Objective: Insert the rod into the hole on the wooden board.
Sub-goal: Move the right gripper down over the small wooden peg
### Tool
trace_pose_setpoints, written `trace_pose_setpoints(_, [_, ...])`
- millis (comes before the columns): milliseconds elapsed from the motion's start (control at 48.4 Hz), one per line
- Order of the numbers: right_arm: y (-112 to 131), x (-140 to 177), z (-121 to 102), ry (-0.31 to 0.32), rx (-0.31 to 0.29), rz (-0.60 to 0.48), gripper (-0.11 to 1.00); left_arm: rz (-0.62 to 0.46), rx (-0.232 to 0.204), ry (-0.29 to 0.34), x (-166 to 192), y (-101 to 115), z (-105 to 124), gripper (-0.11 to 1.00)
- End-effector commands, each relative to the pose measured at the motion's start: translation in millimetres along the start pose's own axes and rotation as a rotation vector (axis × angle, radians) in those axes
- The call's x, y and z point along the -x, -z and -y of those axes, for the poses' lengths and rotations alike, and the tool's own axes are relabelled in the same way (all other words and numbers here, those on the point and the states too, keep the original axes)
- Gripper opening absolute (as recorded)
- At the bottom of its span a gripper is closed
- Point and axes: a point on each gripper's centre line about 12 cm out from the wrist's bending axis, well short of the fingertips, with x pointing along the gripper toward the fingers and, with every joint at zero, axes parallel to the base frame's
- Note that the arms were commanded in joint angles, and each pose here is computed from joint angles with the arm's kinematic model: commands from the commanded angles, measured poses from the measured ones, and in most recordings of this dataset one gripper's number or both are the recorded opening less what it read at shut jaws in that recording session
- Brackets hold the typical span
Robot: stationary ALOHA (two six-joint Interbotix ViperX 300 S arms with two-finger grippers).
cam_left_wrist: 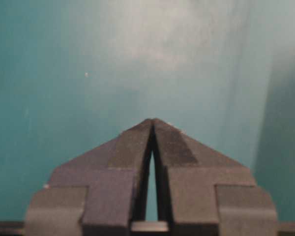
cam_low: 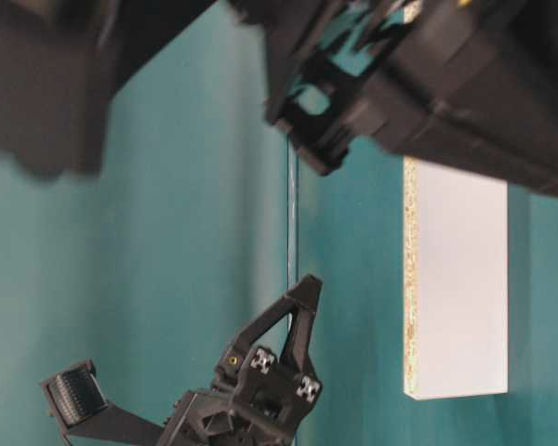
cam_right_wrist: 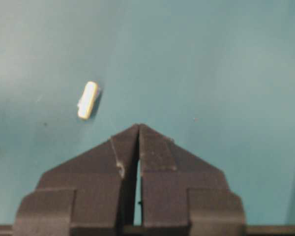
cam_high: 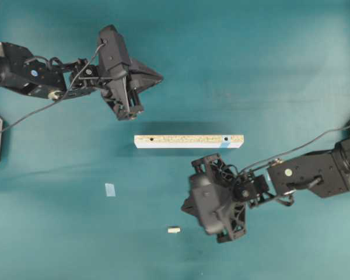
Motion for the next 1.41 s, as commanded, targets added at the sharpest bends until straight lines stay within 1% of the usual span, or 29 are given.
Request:
trace_pose_setpoints(0, [-29.9, 10.6, -7.6, 0.012, -0.073, -0.019, 0.00, -0.005, -0.001, 0.003, 8.7, -12.2, 0.0, 0.18])
trace_pose_setpoints(21, [-33.6, 10.4, -7.8, 0.020, -0.101, -0.035, 0.00, -0.011, -0.002, 0.003, 9.7, -11.9, 0.1, 0.23])
trace_pose_setpoints(103, [-40.8, 9.3, -11.1, 0.031, -0.162, -0.062, 0.00, -0.017, -0.007, 0.004, 13.1, -14.1, 0.2, 0.46])
trace_pose_setpoints(165, [-46.7, 7.9, -15.3, 0.033, -0.192, -0.072, 0.00, -0.009, -0.008, 0.004, 15.6, -15.8, 0.2, 0.66])
trace_pose_setpoints(207, [-50.4, 7.1, -17.9, 0.035, -0.209, -0.081, 0.00, -0.006, -0.008, 0.004, 16.7, -16.6, 0.2, 0.75])
trace_pose_setpoints(228, [-51.4, 6.7, -19.4, 0.036, -0.218, -0.088, 0.00, -0.005, -0.008, 0.004, 16.9, -17.0, 0.2, 0.75])
trace_pose_setpoints(310, [-55.3, 5.6, -27.3, 0.044, -0.230, -0.125, 0.00, -0.002, -0.006, 0.004, 17.1, -18.1, 0.2, 0.70])
trace_pose_setpoints(434, [-56.6, 2.0, -38.7, 0.062, -0.220, -0.199, 0.00, 0.003, -0.006, 0.004, 16.7, -20.0, 0.2, 0.71])
trace_pose_setpoints(476, [-56.2, -0.2, -40.7, 0.068, -0.218, -0.218, 0.05, 0.005, -0.006, 0.004, 16.7, -20.2, 0.2, 0.71])
trace_pose_setpoints(517, [-56.6, -1.4, -41.3, 0.075, -0.220, -0.233, 0.11, 0.005, -0.008, 0.004, 16.7, -20.2, 0.2, 0.72])
trace_pose_setpoints(558, [-55.8, -3.1, -41.8, 0.081, -0.220, -0.247, 0.21, 0.006, -0.006, 0.004, 17.0, -20.6, 0.2, 0.72])
trace_pose_setpoints(683, [-53.2, -10.1, -41.3, 0.094, -0.219, -0.275, 0.57, 0.000, -0.008, 0.004, 17.4, -18.6, 0.2, 0.72])
trace_pose_setpoints(724, [-55.0, -11.2, -41.8, 0.093, -0.219, -0.274, 0.67, -0.003, -0.006, 0.004, 17.7, -17.4, 0.2, 0.72])
trace_pose_setpoints(807, [-58.6, -14.1, -42.7, 0.094, -0.220, -0.272, 0.63, -0.005, -0.009, 0.006, 17.9, -16.7, 0.7, 0.72])
trace_pose_setpoints(1117, [-70.7, -39.3, -41.6, 0.119, -0.227, -0.304, 0.63, -0.002, -0.011, 0.007, 17.6, -18.0, 1.3, 0.72])
trace_pose_setpoints(1200, [-70.0, -45.4, -41.6, 0.127, -0.227, -0.321, 0.63, 0.000, -0.011, 0.007, 17.4, -18.6, 1.3, 0.72])
trace_pose_setpoints(1386, [-60.4, -55.5, -39.9, 0.139, -0.224, -0.352, 0.63, -0.009, -0.010, 0.007, 17.9, -15.0, 1.2, 0.72])
